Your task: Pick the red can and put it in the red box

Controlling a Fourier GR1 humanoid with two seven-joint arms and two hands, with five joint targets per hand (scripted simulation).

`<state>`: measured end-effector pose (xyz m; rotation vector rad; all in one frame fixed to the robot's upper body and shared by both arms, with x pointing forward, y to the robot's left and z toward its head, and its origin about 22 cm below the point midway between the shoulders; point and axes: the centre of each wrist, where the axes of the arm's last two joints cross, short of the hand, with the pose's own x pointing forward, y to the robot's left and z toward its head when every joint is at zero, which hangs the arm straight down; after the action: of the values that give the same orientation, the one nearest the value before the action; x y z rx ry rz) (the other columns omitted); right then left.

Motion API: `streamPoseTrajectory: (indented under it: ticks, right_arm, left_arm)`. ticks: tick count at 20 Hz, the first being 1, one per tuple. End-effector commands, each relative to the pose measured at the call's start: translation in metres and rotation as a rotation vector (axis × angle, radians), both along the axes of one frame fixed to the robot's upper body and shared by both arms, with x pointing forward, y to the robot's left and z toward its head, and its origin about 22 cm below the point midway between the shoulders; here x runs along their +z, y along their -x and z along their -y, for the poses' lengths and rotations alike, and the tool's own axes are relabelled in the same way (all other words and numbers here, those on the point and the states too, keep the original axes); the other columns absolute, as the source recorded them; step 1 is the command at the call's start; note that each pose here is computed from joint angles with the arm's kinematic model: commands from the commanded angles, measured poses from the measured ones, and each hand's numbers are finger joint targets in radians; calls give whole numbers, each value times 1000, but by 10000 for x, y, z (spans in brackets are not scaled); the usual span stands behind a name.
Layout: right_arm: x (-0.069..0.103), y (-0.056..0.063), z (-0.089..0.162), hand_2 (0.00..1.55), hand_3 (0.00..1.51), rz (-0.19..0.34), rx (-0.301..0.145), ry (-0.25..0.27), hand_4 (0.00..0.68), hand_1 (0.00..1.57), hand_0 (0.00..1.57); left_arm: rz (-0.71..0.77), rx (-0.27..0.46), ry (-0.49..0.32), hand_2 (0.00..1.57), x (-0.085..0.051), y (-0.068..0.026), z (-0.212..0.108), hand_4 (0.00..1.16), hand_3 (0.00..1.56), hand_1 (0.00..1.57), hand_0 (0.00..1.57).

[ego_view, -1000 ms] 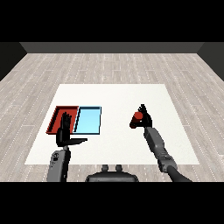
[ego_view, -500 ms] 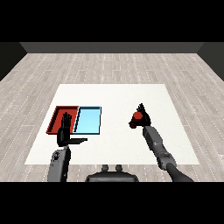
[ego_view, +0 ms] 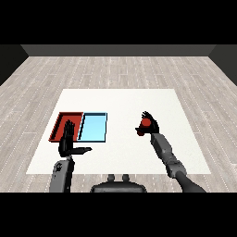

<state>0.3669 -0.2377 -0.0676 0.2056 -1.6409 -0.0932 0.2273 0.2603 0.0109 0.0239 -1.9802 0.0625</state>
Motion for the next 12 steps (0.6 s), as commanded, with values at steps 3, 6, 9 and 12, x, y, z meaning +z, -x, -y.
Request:
streamPoseTrajectory:
  ticks: [3,6,9,12]
  right_arm:
    - [118,-102,-89,1466,1441,-6,-55,64,663,1488,1488]
    - [22,-50,-148,1464,1437,28,-55,99,667,1494,1494]
    - [125,-79,-122,1453,1425,36,-41,138,656,1464,1464]
    - [3,22,-55,1451,1418,69,-53,151,649,1461,1461]
  left_arm:
    - [-3,21,-4,0,-23,11,-39,0,0,0,0]
    - [-13,15,-19,0,-127,7,-55,0,0,0,0]
    - [-6,-22,-11,0,52,-42,29,0,0,0,0]
    - [4,-7,-15,0,-43,-74,38,0,0,0,0]
